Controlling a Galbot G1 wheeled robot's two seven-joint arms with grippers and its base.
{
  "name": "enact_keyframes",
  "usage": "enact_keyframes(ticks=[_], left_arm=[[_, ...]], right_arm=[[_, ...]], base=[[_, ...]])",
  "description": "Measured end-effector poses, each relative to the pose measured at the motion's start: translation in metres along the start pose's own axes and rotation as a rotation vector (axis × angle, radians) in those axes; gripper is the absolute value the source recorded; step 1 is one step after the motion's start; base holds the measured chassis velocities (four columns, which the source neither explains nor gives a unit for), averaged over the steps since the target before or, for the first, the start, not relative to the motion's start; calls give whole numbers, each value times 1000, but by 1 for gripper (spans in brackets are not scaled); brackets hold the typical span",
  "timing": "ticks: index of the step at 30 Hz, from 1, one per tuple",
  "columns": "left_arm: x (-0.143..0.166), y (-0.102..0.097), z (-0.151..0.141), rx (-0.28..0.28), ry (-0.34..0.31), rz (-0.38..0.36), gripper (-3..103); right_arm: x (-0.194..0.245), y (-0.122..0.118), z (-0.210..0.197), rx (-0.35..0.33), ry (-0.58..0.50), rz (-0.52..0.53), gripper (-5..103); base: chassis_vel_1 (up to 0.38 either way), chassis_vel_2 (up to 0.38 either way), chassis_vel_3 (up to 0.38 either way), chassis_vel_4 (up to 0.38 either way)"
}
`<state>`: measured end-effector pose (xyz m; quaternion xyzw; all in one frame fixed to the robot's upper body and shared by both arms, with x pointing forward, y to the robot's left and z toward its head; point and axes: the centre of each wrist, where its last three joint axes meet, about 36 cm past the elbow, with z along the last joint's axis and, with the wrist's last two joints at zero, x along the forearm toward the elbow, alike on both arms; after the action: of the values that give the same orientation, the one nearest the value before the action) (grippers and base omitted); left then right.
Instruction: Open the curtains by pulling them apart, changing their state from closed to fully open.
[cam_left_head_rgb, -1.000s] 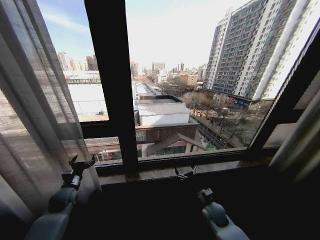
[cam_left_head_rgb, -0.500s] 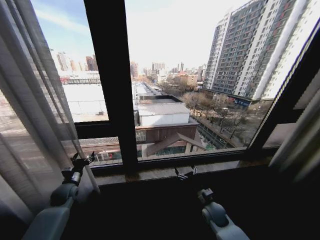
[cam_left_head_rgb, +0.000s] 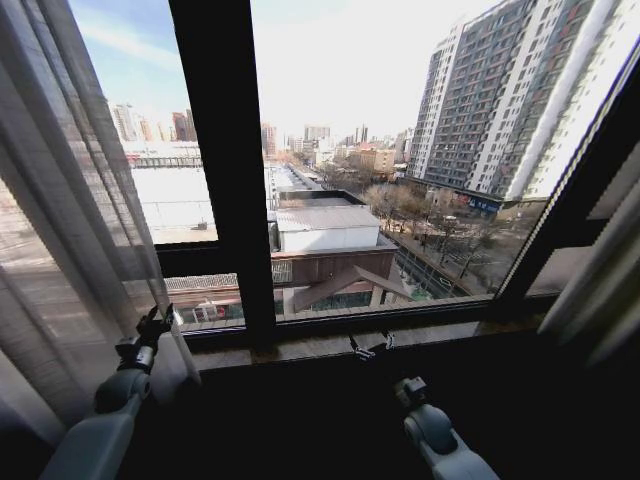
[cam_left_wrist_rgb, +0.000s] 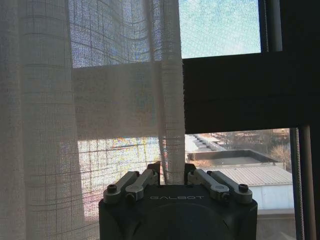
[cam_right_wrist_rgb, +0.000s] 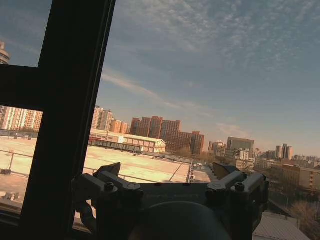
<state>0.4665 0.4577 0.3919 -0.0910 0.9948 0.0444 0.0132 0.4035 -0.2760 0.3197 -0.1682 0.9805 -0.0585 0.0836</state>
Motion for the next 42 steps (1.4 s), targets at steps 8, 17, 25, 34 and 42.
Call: enact_keyframes(ticks=[8,17,25,34,42], left_arm=[[2,3,1,5,-4,-5,2],[4,4,2,6,-7,-7,0],[4,7,2,5,-11,-12,0],[6,5,8,13,-11,-20,0],[8,5,12,15,-11,-25,0]], right_arm=[[0,0,0,0,0,0,100],[0,0,0,0,0,0,100],[0,0,0,0,0,0,100],[0,0,0,0,0,0,100],[0,0,0,0,0,0,100]], base=[[0,0,0,0],[0,0,0,0],[33,35,-35,-31],[198,188,-175,-191],[292,279,-285,-269]])
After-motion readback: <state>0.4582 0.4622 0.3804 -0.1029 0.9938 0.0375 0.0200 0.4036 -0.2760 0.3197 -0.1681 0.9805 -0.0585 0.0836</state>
